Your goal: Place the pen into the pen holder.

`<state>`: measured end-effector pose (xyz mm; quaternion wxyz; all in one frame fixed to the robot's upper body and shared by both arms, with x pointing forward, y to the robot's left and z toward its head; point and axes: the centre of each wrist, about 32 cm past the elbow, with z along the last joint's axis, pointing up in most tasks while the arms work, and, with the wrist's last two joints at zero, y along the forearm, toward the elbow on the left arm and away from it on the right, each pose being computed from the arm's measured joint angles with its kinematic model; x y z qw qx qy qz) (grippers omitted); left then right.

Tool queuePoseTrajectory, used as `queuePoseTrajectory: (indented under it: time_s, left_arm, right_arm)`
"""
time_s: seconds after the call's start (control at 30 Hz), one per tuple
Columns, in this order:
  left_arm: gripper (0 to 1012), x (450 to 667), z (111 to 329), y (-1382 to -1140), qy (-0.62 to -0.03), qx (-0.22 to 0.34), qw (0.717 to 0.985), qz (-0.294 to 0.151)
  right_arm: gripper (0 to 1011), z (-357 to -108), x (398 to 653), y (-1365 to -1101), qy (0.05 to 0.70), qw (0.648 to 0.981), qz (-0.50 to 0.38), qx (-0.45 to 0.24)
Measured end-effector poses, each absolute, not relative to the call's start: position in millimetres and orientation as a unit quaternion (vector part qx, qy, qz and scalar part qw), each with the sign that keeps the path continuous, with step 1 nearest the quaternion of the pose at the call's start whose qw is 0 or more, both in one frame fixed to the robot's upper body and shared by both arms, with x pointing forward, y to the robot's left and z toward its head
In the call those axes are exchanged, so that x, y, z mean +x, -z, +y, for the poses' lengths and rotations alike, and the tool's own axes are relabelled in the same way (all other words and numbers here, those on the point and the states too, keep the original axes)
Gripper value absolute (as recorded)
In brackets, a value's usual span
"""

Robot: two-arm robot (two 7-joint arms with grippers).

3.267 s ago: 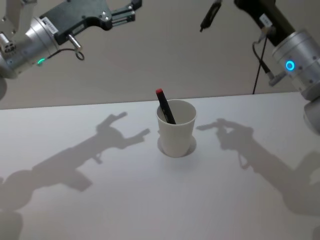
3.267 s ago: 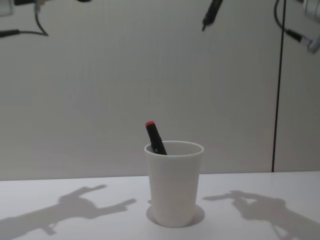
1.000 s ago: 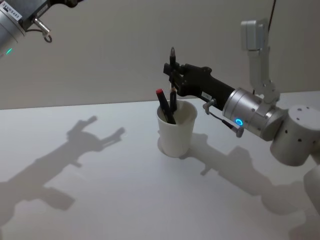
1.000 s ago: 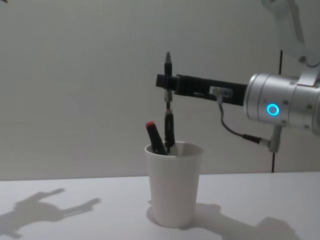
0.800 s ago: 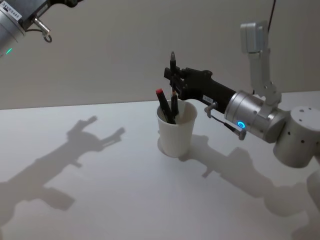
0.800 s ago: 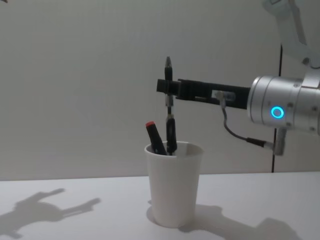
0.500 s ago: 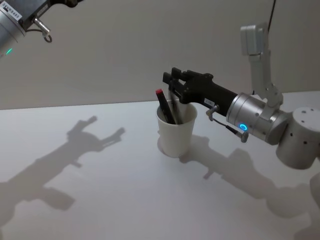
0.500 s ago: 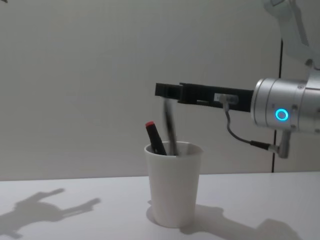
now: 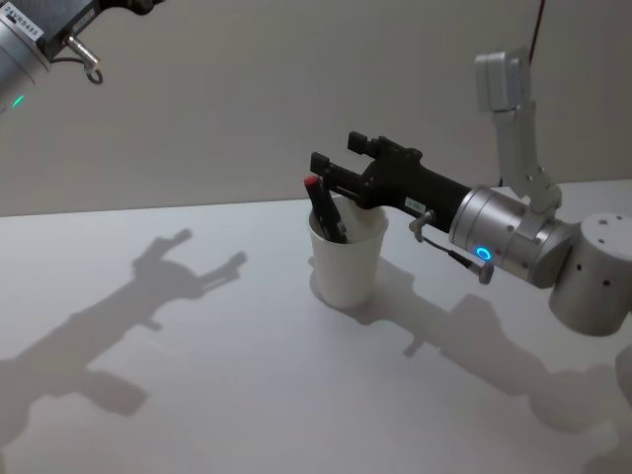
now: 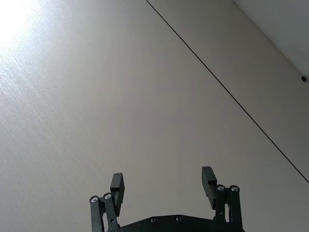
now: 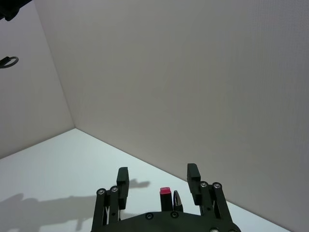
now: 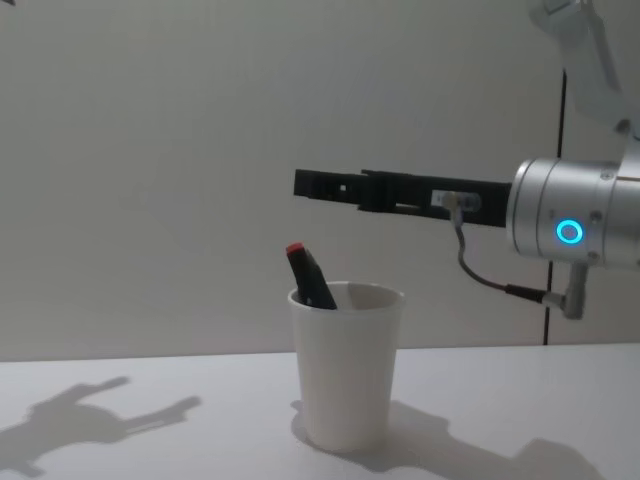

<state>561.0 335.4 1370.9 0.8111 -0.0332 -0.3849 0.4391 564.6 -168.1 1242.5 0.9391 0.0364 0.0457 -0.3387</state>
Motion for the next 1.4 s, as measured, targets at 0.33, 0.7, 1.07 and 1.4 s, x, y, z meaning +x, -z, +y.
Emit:
queuePoseTrajectory:
  time_s: [0.33, 0.7, 1.07, 1.4]
  left_arm:
    - [1001, 561.0, 335.4, -1370.9, -0.439, -0.033, 0.811, -0.385]
    - [1001, 561.0, 335.4, -1370.9, -0.439, -0.033, 0.811, -0.385]
    - [1001, 561.0, 335.4, -1370.9, -0.439, -0.033, 0.811, -0.385]
    - [1001, 560.6, 328.9, -1362.4, -0.444, -0.033, 0.814, -0.373]
  right_arm:
    - [1001, -174.9, 561.4, -1251.8, 0.350, 0.935, 0.028, 0.046]
    - [1001, -199.7, 548.1, -1269.2, 0.400, 0.915, -0.007, 0.054]
    - [1001, -230.7, 528.9, -1282.8, 0.469, 0.881, -0.039, 0.043]
    - [1001, -256.2, 513.1, -1292.5, 0.526, 0.848, -0.065, 0.029]
